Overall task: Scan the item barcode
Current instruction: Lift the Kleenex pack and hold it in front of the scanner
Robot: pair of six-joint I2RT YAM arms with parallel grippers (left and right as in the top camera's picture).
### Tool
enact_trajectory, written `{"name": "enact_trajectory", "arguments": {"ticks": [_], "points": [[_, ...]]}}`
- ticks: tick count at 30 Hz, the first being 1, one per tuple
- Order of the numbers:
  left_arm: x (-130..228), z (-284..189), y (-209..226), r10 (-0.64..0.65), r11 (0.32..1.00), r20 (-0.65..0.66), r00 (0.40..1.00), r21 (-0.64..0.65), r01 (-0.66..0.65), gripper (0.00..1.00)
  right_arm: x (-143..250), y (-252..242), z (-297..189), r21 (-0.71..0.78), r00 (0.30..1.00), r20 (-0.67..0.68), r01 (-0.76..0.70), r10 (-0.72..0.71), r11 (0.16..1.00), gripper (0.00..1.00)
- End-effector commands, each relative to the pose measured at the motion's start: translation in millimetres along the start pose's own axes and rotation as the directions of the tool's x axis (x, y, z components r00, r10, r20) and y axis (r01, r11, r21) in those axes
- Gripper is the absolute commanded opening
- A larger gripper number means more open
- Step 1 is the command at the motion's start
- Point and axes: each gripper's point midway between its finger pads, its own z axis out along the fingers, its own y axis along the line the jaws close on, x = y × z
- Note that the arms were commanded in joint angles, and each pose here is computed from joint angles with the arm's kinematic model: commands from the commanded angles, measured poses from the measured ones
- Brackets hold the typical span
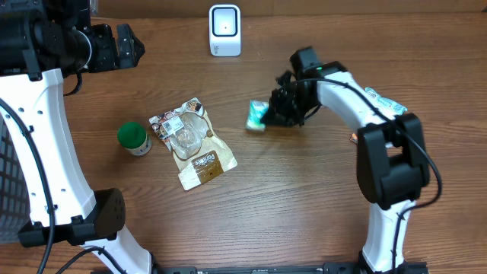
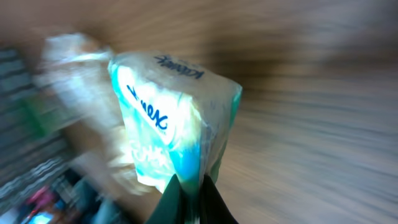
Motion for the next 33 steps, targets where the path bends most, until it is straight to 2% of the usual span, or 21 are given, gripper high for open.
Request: {"name": "enact_trajectory", "arguments": {"ticks": [1,4,9,14,20,22,24,27,33], "points": [[-2,-1,2,0.017,1.0,0.009,1.0,-0.004,-0.017,1.0,10,87,-65,-0.393,0.982,0.031,0.184,-0.187,0.901,0.04],[-2,-1,1,0.017,1.0,0.009,1.0,-0.004,-0.017,1.0,15,107,-90,-0.561,0.974,0.021,0.199,-0.227,0.803,0.04],[-2,-1,1,0.017,1.0,0.009,1.0,-0.004,-0.017,0.99,22,121,-120,-0.703,0.966,0.002,0.186,-0.26,0.686,0.04],[-2,-1,1,0.017,1.0,0.009,1.0,-0.004,-0.017,1.0,20,122,-130,-0.726,0.975,-0.04,0.121,-0.217,0.678,0.04],[-2,-1,1,0.017,1.0,0.009,1.0,-0.004,-0.017,0.99,16,119,-128,-0.712,0.976,-0.024,0.134,-0.215,0.689,0.04],[-2,-1,1,0.017,1.0,0.009,1.0,-0.004,-0.017,0.99,9,110,-116,-0.645,0.986,-0.017,0.115,-0.164,0.755,0.04],[-2,-1,1,0.017,1.0,0.009,1.0,-0.004,-0.017,1.0,0,92,-95,-0.516,0.998,-0.018,0.038,-0.055,0.855,0.04],[-2,-1,1,0.018,1.0,0.009,1.0,-0.004,-0.018,0.99,-6,63,-69,-0.311,0.999,0.022,-0.025,0.034,0.95,0.04],[-2,-1,1,0.017,1.0,0.009,1.0,-0.004,-0.017,0.99,-13,25,-58,0.053,0.988,0.136,-0.077,0.069,0.996,0.04]]}}
